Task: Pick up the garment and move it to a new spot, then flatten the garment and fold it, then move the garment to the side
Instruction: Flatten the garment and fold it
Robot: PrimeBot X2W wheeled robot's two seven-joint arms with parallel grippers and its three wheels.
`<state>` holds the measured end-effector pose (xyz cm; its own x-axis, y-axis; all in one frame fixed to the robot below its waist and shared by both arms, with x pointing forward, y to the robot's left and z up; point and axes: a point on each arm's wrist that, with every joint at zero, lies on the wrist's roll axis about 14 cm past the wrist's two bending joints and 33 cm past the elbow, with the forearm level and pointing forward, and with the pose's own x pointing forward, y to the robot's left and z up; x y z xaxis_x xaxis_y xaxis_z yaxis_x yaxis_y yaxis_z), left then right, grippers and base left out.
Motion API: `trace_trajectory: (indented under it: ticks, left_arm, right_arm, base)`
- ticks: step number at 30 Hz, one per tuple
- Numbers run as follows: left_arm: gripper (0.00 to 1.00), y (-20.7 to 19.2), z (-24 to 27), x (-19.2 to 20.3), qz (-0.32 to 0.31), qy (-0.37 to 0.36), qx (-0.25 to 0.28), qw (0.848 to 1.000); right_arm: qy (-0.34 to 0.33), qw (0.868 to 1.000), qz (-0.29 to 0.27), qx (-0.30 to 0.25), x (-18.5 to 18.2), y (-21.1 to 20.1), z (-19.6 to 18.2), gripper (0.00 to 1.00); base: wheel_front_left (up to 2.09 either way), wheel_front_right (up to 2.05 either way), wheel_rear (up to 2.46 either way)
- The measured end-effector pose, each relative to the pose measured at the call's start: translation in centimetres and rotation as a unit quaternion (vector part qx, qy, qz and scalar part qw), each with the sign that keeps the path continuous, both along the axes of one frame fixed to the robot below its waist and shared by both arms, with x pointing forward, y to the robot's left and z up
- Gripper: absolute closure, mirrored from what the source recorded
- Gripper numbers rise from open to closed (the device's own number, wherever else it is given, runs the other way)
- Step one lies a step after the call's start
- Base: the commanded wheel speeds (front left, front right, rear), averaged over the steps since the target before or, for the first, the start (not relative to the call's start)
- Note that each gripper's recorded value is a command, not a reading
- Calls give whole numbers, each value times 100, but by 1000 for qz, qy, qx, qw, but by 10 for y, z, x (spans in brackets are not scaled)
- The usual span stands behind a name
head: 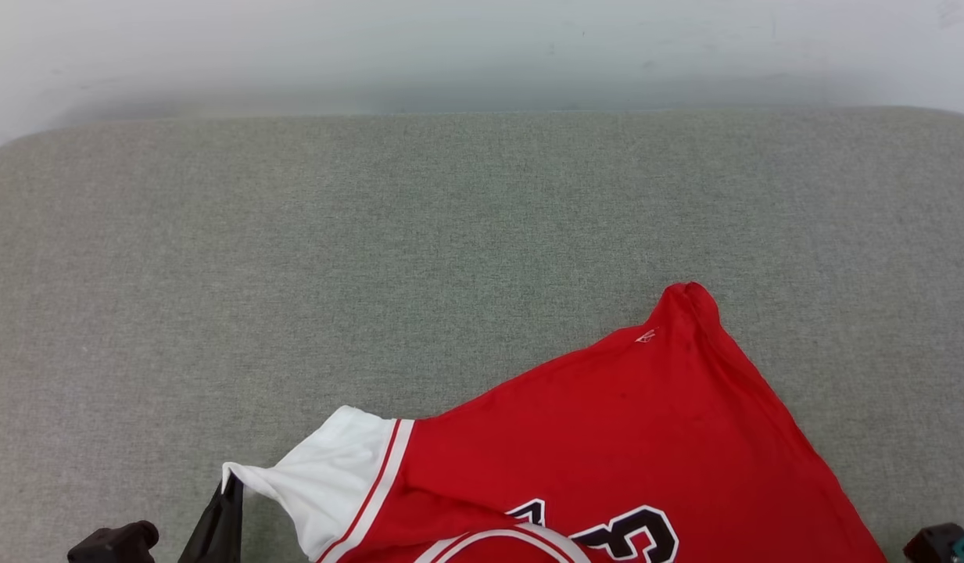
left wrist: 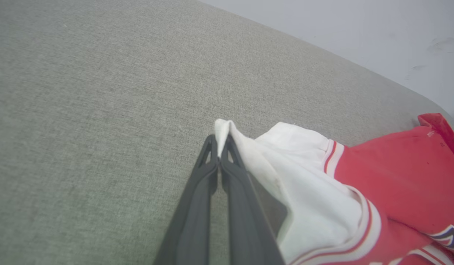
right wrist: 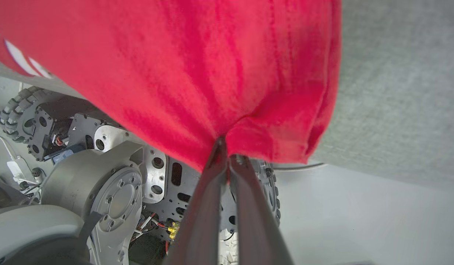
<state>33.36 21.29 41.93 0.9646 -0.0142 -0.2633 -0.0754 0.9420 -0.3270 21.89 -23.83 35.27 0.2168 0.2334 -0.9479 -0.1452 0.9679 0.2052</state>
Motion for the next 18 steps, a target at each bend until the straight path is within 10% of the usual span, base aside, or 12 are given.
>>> trace_trajectory:
  ticks: [1, 3, 9, 18]
  left_arm:
    - [100, 0, 0, 0, 0, 0, 1, 1000]
    - [100, 0, 1, 1, 1, -1, 2, 1000]
    - [100, -2, 5, 0, 0, -7, 1, 1000]
    - [100, -4, 10, 3, -2, -14, 3, 1000]
  right_arm:
    - [-8, 1000, -5, 3, 3, 1, 1, 100]
    - [-34, 999, -13, 3, 13, -1, 7, 0]
    - [-190, 981, -32, 12, 82, -2, 60, 0]
    - [-400, 916, 22, 6, 179, 23, 161, 0]
  base:
    - [0, 0, 0]
    - [0, 0, 0]
    - [0, 0, 0]
    - [0, 0, 0]
